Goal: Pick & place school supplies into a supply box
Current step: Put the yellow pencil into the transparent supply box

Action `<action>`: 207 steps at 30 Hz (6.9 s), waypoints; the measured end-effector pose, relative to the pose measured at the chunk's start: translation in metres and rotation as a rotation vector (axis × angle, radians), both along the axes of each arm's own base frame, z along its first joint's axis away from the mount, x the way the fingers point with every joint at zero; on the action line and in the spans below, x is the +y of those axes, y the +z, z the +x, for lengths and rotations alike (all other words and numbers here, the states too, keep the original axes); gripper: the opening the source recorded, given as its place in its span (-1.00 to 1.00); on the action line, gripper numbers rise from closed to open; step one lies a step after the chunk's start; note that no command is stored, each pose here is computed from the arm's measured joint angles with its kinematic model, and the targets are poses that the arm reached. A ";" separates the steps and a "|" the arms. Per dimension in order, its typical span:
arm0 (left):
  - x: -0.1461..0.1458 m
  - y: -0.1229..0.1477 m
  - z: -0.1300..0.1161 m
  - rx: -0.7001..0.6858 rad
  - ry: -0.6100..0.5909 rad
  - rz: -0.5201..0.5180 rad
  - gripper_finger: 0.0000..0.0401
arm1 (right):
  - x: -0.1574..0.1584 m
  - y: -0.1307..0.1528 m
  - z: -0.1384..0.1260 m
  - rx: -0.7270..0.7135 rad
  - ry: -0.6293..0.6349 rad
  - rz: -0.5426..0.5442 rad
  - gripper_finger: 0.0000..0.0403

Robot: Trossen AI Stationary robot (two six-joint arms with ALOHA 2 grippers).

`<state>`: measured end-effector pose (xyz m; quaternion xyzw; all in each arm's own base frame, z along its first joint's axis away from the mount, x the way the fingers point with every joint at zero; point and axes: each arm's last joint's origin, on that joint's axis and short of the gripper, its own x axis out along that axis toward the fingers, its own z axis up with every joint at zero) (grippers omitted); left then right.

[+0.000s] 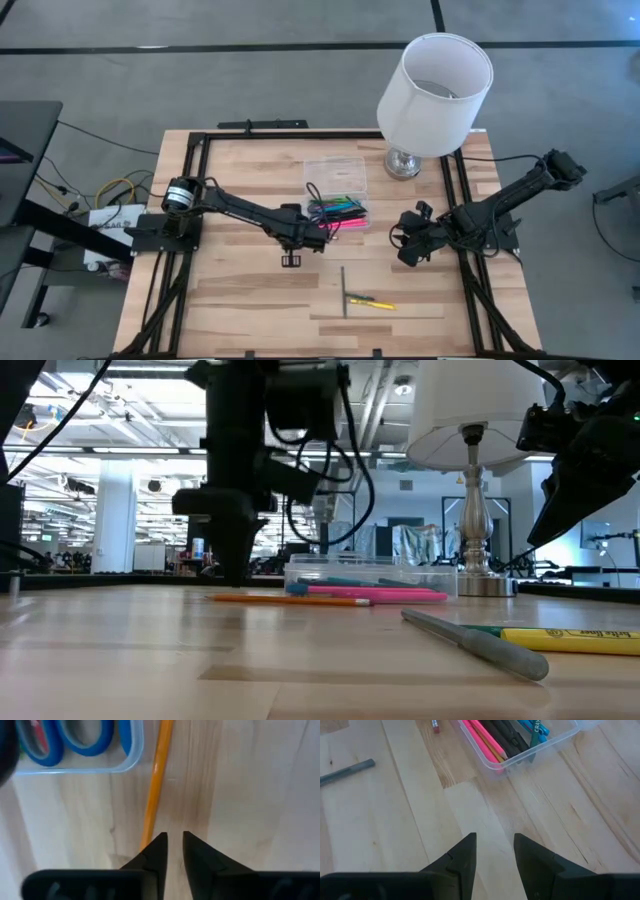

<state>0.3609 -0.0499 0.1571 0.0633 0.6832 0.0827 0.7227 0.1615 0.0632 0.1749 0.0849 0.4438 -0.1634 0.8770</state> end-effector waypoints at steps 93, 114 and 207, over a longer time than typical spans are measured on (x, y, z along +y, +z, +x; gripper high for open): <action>-0.035 -0.027 0.067 -0.249 0.074 -0.144 -0.40 | 0.001 0.000 0.000 -0.008 -0.011 0.007 -0.38; -0.040 -0.026 0.088 -0.100 0.067 -0.129 -0.87 | 0.001 0.000 0.000 -0.007 -0.011 0.007 -0.38; -0.045 0.007 0.107 -0.193 -0.065 -0.114 -0.65 | 0.005 0.000 -0.002 -0.009 0.011 0.012 -0.38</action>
